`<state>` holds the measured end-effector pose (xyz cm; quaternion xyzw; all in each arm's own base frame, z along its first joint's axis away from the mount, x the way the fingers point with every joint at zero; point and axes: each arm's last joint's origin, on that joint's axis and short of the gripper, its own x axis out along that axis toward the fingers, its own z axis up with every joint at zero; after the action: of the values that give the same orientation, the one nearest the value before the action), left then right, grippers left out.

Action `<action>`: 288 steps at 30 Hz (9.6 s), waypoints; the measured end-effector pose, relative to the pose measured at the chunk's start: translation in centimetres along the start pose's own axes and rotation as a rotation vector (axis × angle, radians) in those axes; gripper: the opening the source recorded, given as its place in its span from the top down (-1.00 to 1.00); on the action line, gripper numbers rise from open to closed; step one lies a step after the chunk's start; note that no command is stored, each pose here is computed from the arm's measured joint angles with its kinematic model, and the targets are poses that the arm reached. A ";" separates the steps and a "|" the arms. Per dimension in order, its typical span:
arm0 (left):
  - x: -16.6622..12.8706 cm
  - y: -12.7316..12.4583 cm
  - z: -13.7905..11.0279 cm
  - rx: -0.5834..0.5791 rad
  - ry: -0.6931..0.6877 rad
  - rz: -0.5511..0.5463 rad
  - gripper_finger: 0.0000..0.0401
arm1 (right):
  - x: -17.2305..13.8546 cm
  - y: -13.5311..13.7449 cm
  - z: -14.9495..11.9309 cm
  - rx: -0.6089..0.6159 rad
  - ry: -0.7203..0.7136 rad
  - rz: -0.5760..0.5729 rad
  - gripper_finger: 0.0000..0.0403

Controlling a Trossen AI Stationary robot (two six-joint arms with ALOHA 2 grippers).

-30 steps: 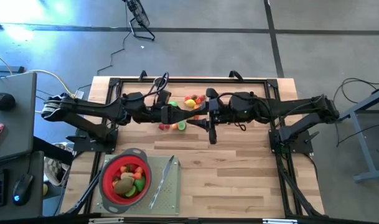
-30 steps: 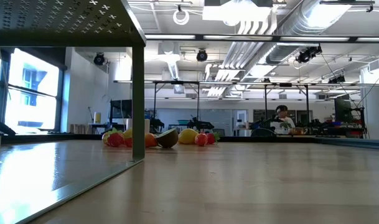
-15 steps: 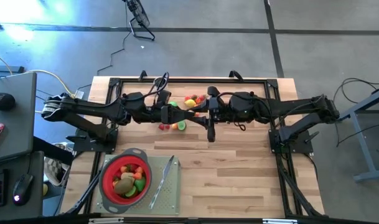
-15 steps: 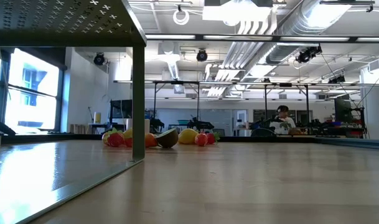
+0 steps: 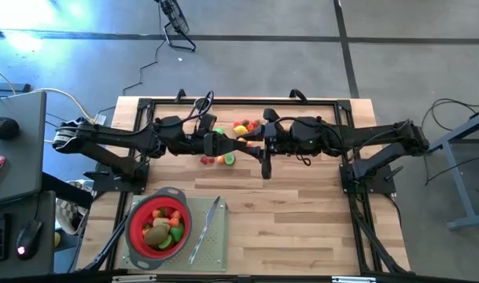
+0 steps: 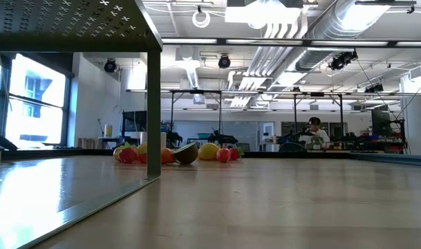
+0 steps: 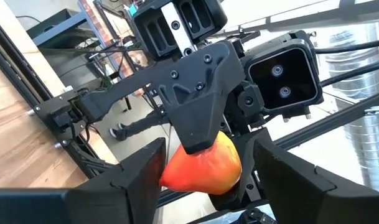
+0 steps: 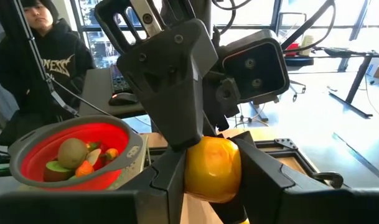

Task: Pick & Place Fruit
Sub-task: Put the pear into the red strainer bowl on the shelf, then put the strawberry into the red strainer bowl on the shelf

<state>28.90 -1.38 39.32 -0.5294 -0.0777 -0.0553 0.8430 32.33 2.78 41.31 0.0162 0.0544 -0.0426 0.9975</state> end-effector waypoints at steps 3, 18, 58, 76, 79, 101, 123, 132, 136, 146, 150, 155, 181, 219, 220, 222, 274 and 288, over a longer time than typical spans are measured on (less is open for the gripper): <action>0.0 0.0 0.0 0.000 0.001 0.000 -0.17 | 0.0 0.0 0.0 0.003 0.000 -0.001 0.39; 0.0 0.1 -0.1 -0.016 0.013 0.011 -0.17 | 0.0 0.0 0.0 0.006 0.002 -0.002 0.39; 0.0 0.0 0.0 0.014 0.005 0.000 0.23 | -0.3 0.3 0.0 -0.009 0.009 0.083 -0.21; -2.5 -2.7 1.6 0.166 -0.004 -0.117 0.23 | -7.8 -0.3 3.0 0.037 0.002 0.173 -0.56; -3.2 -3.2 1.7 0.169 0.064 -0.157 0.23 | -8.0 -0.3 3.0 0.035 0.007 0.176 -0.53; -10.8 -5.9 -3.3 0.073 0.584 -0.034 0.23 | -7.3 -2.1 2.7 0.063 0.036 0.099 -0.46; -16.2 -6.2 -9.1 0.059 0.745 0.309 0.30 | -5.1 -3.4 2.0 0.120 0.048 0.004 -0.46; -16.2 -9.6 -7.0 0.004 0.811 0.277 0.33 | -4.4 -4.6 1.7 0.130 0.051 -0.043 -0.46; -15.9 -11.4 -5.9 0.071 0.807 0.344 0.33 | -3.9 -4.7 1.4 0.130 0.063 -0.049 -0.46; -14.3 -11.1 -8.3 0.313 1.022 0.874 0.33 | -3.0 -5.0 0.9 0.127 0.086 -0.061 -0.46; -13.6 -10.7 -9.5 0.332 1.058 0.915 0.33 | -3.0 -5.3 0.9 0.128 0.084 -0.070 -0.46; -13.0 -10.4 -10.5 0.349 1.067 0.941 0.33 | -3.0 -5.8 0.9 0.130 0.083 -0.085 -0.46; -13.4 -11.8 -9.0 0.368 1.081 0.858 0.03 | -3.0 -5.9 0.9 0.131 0.084 -0.086 -0.46; -4.6 -10.5 4.3 0.856 0.346 0.732 0.10 | -3.6 -6.0 -1.4 0.087 0.331 -0.116 -0.46; -4.3 -10.1 4.3 0.853 0.340 0.737 0.10 | -3.6 -6.0 -1.4 0.087 0.332 -0.116 -0.46; -3.6 -9.3 4.2 0.838 0.322 0.715 0.10 | -3.6 -6.0 -1.4 0.087 0.333 -0.116 -0.46; -0.8 -5.4 1.9 0.840 0.370 0.611 0.10 | -3.6 -6.1 -1.6 0.104 0.354 -0.127 -0.46; -0.8 -5.4 1.9 0.839 0.361 0.603 0.10 | -3.6 -6.1 -1.6 0.104 0.353 -0.127 -0.46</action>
<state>27.07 -1.98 44.81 -0.1287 0.2081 0.1348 0.9602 28.02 -2.91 39.92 0.0713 0.2270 -0.1047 0.9656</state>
